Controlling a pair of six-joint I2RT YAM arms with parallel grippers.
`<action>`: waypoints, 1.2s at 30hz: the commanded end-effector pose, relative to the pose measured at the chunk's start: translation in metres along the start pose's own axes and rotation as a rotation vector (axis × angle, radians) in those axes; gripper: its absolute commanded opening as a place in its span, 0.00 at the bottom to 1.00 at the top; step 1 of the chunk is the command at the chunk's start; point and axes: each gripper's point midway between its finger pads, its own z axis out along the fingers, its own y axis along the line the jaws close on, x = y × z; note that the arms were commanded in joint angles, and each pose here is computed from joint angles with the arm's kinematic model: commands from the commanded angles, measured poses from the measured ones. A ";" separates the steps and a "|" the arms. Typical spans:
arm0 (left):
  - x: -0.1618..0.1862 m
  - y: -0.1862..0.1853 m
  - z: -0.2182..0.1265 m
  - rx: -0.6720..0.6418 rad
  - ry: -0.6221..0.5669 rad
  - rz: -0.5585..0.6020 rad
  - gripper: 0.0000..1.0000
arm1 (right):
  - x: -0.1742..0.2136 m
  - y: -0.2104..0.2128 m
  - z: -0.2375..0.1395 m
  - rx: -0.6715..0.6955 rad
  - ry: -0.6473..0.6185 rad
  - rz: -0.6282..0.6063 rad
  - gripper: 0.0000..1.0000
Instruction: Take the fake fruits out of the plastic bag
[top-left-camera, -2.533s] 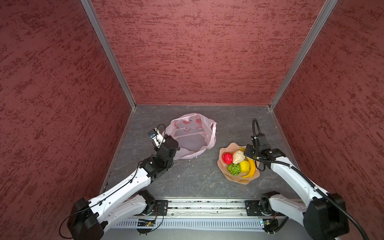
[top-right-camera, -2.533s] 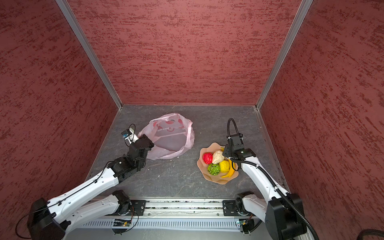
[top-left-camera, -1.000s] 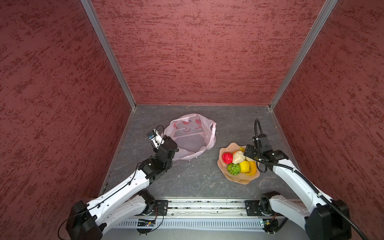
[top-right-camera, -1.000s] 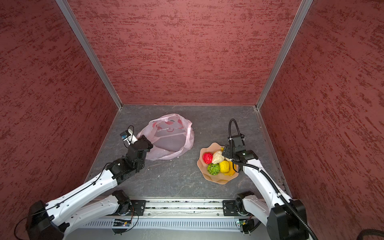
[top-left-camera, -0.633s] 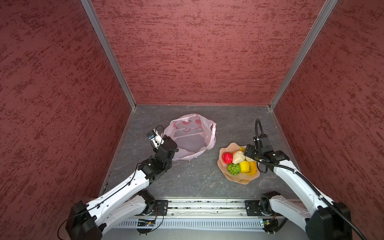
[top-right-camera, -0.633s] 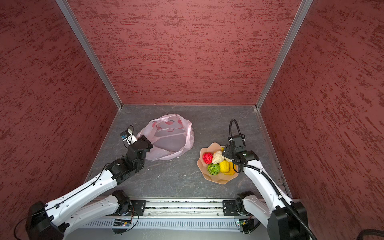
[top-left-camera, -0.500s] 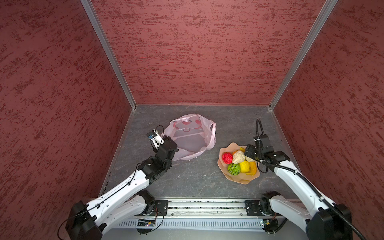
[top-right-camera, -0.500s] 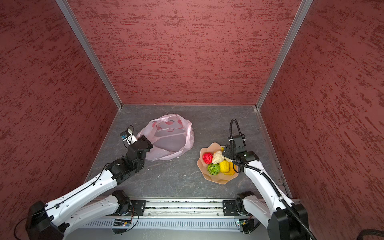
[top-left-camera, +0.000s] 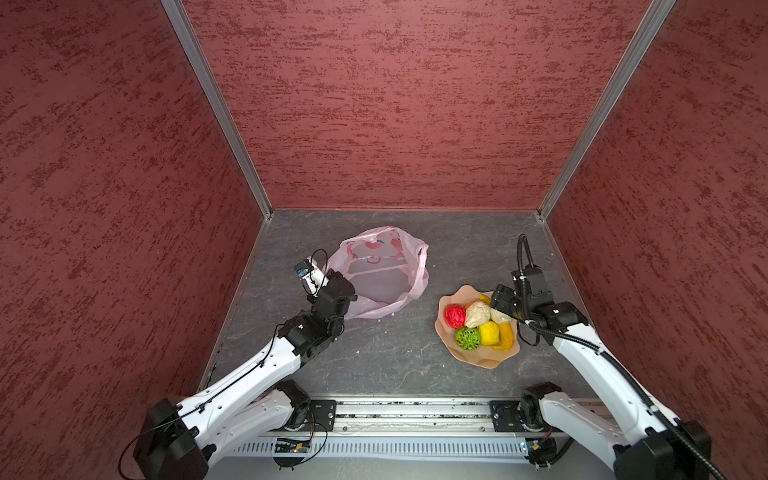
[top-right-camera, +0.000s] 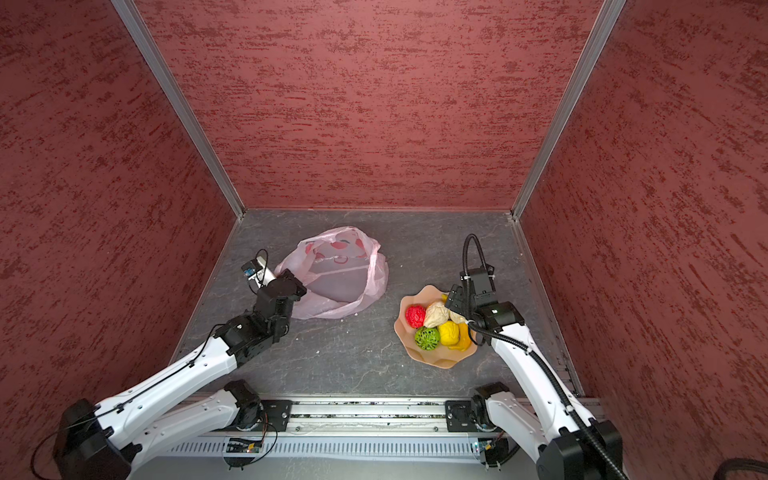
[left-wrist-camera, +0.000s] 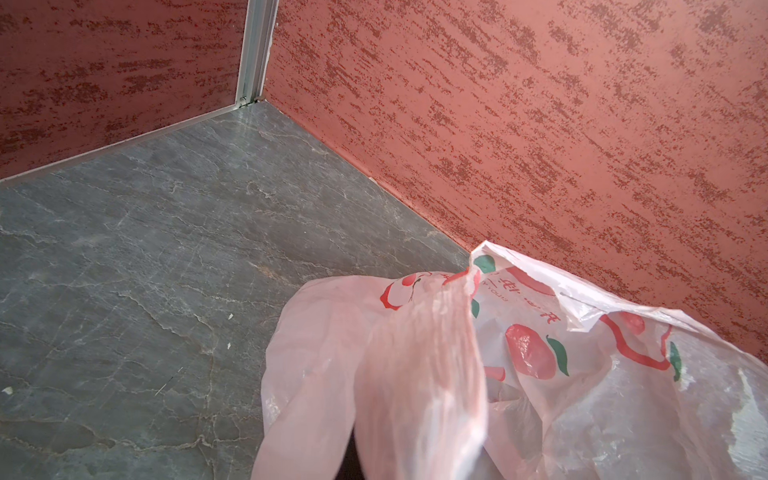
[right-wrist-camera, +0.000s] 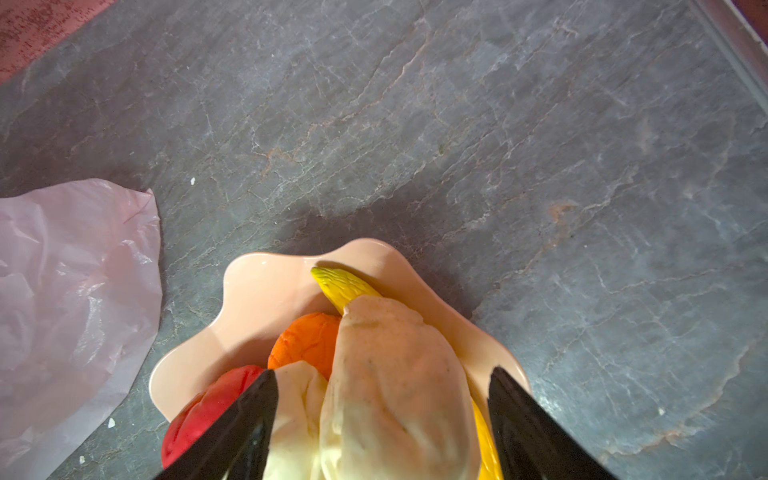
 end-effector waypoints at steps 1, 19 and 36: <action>0.002 -0.002 0.005 0.017 0.011 0.004 0.00 | -0.017 0.000 -0.012 0.017 -0.057 -0.005 0.81; 0.006 -0.019 0.054 0.059 0.055 -0.043 0.00 | -0.055 0.020 -0.020 -0.006 -0.124 -0.046 0.83; 0.011 -0.109 0.118 0.235 0.107 -0.028 0.00 | -0.069 0.017 -0.022 0.007 -0.153 -0.041 0.84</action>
